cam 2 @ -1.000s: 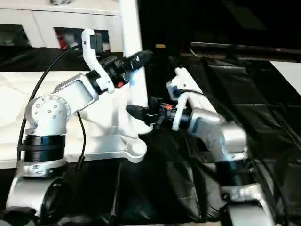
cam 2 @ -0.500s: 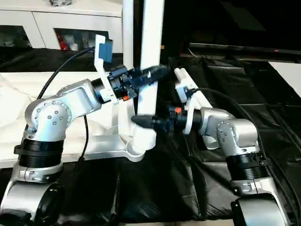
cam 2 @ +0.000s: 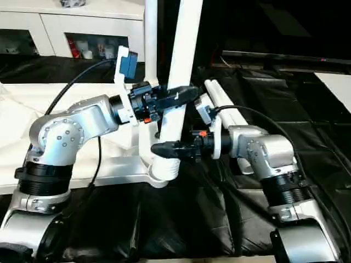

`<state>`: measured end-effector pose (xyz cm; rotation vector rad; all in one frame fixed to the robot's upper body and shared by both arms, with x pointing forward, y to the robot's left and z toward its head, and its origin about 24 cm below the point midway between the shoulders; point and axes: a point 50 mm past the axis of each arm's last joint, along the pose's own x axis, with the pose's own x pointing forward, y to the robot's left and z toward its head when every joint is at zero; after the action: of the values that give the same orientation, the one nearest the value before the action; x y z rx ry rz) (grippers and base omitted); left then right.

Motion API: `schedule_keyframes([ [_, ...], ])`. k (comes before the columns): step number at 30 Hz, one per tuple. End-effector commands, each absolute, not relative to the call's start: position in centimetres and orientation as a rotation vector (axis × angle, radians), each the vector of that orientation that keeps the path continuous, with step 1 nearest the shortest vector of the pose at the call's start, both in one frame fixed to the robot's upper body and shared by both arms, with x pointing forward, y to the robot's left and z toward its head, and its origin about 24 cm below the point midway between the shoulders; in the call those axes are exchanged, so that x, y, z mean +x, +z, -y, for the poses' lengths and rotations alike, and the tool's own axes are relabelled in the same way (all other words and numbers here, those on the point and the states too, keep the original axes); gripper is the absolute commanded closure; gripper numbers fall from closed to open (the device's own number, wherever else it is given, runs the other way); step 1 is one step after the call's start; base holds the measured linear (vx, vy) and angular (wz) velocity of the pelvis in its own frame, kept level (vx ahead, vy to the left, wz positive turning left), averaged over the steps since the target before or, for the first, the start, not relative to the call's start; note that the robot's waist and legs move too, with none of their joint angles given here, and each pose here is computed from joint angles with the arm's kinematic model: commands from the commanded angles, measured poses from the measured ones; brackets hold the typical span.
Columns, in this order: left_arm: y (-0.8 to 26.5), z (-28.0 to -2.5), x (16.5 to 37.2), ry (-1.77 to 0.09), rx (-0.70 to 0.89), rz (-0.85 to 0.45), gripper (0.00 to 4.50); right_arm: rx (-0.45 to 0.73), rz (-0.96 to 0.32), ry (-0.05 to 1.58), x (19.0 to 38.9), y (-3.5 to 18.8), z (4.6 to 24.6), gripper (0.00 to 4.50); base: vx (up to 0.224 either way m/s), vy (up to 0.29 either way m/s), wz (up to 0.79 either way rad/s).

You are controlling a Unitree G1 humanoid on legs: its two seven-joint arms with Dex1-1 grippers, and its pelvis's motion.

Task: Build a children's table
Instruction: Pick table leg

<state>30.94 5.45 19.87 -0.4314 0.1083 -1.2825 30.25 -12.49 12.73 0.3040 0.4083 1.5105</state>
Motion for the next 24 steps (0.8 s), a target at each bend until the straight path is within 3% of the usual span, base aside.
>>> schedule_keyframes([
  [1, 20.2, -5.0, 30.4, -1.324, -0.416, -0.098, 2.66, 0.294, -0.403, 1.504, 30.4, 12.9, 12.7, 1.57, 0.000, 0.000, 0.00],
  [7, 20.2, -5.0, 30.6, -1.308, -0.412, -0.096, 2.66, 0.307, -0.405, 1.501, 30.3, 12.7, 12.7, 2.00, 0.000, 0.000, 0.00],
  [8, 20.2, -5.1, 31.0, -1.271, -0.417, -0.087, 2.10, 0.312, -0.402, 1.493, 30.3, 12.6, 12.7, 2.13, 0.000, 0.000, 0.00],
  [12, 20.5, -5.3, 31.1, -1.279, -0.458, -0.064, 1.89, 0.321, -0.381, 1.465, 30.3, 12.4, 12.6, 2.40, 0.000, 0.000, 0.00],
  [15, 21.3, -5.8, 31.2, -1.241, -0.507, 0.050, 1.62, 0.344, -0.334, 1.414, 30.5, 12.3, 12.5, 2.54, 0.000, 0.000, 0.00],
  [20, 22.7, -7.6, 31.4, -1.168, -0.636, 0.238, 1.61, 0.387, -0.283, 1.315, 30.6, 11.8, 12.6, 2.59, 0.000, 0.000, 0.00],
  [24, 22.1, -9.3, 31.2, -1.154, -0.544, 0.224, 1.61, 0.396, -0.237, 1.199, 30.7, 11.2, 12.7, 2.61, 0.000, 0.000, 0.00],
])
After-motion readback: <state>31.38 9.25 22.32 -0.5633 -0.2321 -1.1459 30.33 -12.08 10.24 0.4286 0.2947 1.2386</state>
